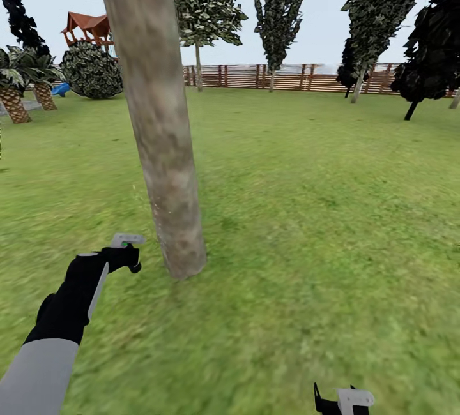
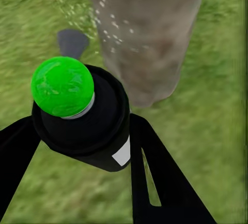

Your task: In the garden, pick up the pesticide atomizer on the floor and spray pesticide onto both trees until each tree trunk is fully covered.

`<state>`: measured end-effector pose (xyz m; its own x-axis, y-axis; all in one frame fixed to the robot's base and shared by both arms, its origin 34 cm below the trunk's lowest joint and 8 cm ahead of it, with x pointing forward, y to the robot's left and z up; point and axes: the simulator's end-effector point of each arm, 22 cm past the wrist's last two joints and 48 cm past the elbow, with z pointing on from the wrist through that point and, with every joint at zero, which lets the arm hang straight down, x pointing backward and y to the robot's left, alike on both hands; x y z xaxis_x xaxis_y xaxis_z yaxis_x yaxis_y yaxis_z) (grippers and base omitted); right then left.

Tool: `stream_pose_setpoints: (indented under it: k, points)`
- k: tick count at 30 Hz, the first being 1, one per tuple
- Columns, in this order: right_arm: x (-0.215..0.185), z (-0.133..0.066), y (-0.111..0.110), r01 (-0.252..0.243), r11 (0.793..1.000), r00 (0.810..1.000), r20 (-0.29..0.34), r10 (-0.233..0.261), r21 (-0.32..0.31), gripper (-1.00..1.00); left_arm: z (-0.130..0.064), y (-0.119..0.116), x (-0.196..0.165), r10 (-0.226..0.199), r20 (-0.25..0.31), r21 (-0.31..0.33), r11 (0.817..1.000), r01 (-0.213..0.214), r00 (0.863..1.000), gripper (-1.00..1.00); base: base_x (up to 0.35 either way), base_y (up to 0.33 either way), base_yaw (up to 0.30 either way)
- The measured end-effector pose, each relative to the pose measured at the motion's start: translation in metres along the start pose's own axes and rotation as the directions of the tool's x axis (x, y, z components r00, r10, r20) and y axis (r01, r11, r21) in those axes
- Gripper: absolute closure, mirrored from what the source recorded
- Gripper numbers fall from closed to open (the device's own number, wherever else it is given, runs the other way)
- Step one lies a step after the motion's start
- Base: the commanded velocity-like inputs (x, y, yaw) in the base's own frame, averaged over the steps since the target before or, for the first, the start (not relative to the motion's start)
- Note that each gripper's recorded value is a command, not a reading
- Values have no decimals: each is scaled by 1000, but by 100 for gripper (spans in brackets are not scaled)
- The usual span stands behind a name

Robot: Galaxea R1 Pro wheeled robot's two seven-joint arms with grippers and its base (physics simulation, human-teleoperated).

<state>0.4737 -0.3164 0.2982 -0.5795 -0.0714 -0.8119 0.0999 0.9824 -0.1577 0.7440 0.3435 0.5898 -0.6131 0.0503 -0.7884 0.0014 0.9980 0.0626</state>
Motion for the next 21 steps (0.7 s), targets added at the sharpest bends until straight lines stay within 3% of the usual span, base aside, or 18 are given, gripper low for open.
stream_pose_setpoints:
  k: [9, 16, 21]
  points:
    - [0, 0, 0, 0, 1000, 1000, 1, 0, 0, -100, 0, -2, -1, -2, 2, 4, 1000, 2, 1000, 100, -22, -277, 231]
    - [0, 0, -1, 0, 1000, 1000, 0, 0, 2, -100, 0, -3, -2, 0, 5, 6, 1000, 0, 1000, 100, -75, -255, 14]
    - [0, 1, -7, 5, 1000, 1000, 2, -5, 8, -100, -7, -4, -33, 1, 58, 8, 1000, -1, 998, 100, -49, -26, 0]
